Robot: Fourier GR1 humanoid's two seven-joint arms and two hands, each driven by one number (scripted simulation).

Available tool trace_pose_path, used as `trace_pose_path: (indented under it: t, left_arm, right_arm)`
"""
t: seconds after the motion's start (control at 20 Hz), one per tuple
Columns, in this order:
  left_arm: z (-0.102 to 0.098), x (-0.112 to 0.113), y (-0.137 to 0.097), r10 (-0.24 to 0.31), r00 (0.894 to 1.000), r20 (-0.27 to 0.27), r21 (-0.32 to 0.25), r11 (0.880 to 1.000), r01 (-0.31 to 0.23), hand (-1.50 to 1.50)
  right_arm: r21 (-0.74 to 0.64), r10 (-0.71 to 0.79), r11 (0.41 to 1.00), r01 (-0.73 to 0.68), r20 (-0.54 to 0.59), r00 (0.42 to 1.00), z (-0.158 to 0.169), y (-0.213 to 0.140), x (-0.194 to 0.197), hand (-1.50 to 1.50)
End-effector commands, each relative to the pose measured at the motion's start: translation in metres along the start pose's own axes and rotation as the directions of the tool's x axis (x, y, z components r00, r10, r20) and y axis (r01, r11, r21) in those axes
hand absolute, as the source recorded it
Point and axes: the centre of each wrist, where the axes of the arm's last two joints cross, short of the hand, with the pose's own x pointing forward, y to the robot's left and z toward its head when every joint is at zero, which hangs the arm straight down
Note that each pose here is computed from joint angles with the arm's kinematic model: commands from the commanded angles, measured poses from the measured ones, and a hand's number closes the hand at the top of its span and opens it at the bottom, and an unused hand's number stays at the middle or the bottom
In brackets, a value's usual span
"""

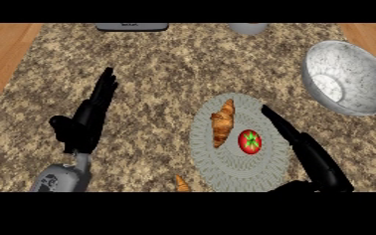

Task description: Pick the tomato from the placemat and place it in the bowl

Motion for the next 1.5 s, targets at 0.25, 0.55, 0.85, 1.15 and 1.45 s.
trace_pose_path:
  t: [0.25, 0.55, 0.85, 1.15, 1.45]
  left_arm:
    - [0.004, -0.005, 0.001, -0.009, 1.000, 0.008, -0.009, 1.000, 0.010, 0.00]
    - [-0.002, 0.001, -0.005, 0.013, 1.000, -0.011, 0.025, 1.000, -0.013, 0.00]
    - [-0.010, 0.002, -0.007, 0.014, 1.000, 0.000, -0.023, 1.000, -0.014, 0.00]
    - [-0.003, 0.007, -0.014, 0.004, 1.000, 0.011, 0.001, 1.000, -0.004, 0.00]
    - [0.000, 0.007, -0.015, 0.007, 1.000, 0.009, -0.017, 1.000, -0.006, 0.00]
  right_arm:
    - [0.018, -0.108, 0.994, 0.107, 0.064, 0.992, 0.013, 0.001, -0.021, -1.50]
    - [0.027, -0.174, 0.985, 0.173, 0.041, 0.984, 0.014, 0.011, -0.026, -1.50]
    - [0.045, -0.193, 0.980, 0.192, 0.017, 0.981, -0.020, 0.047, -0.042, -1.50]
    - [0.051, -0.224, 0.973, 0.224, 0.007, 0.974, -0.004, 0.050, -0.062, -1.50]
    - [0.006, -0.143, 0.990, 0.143, -0.036, 0.989, -0.018, 0.049, -0.050, -1.50]
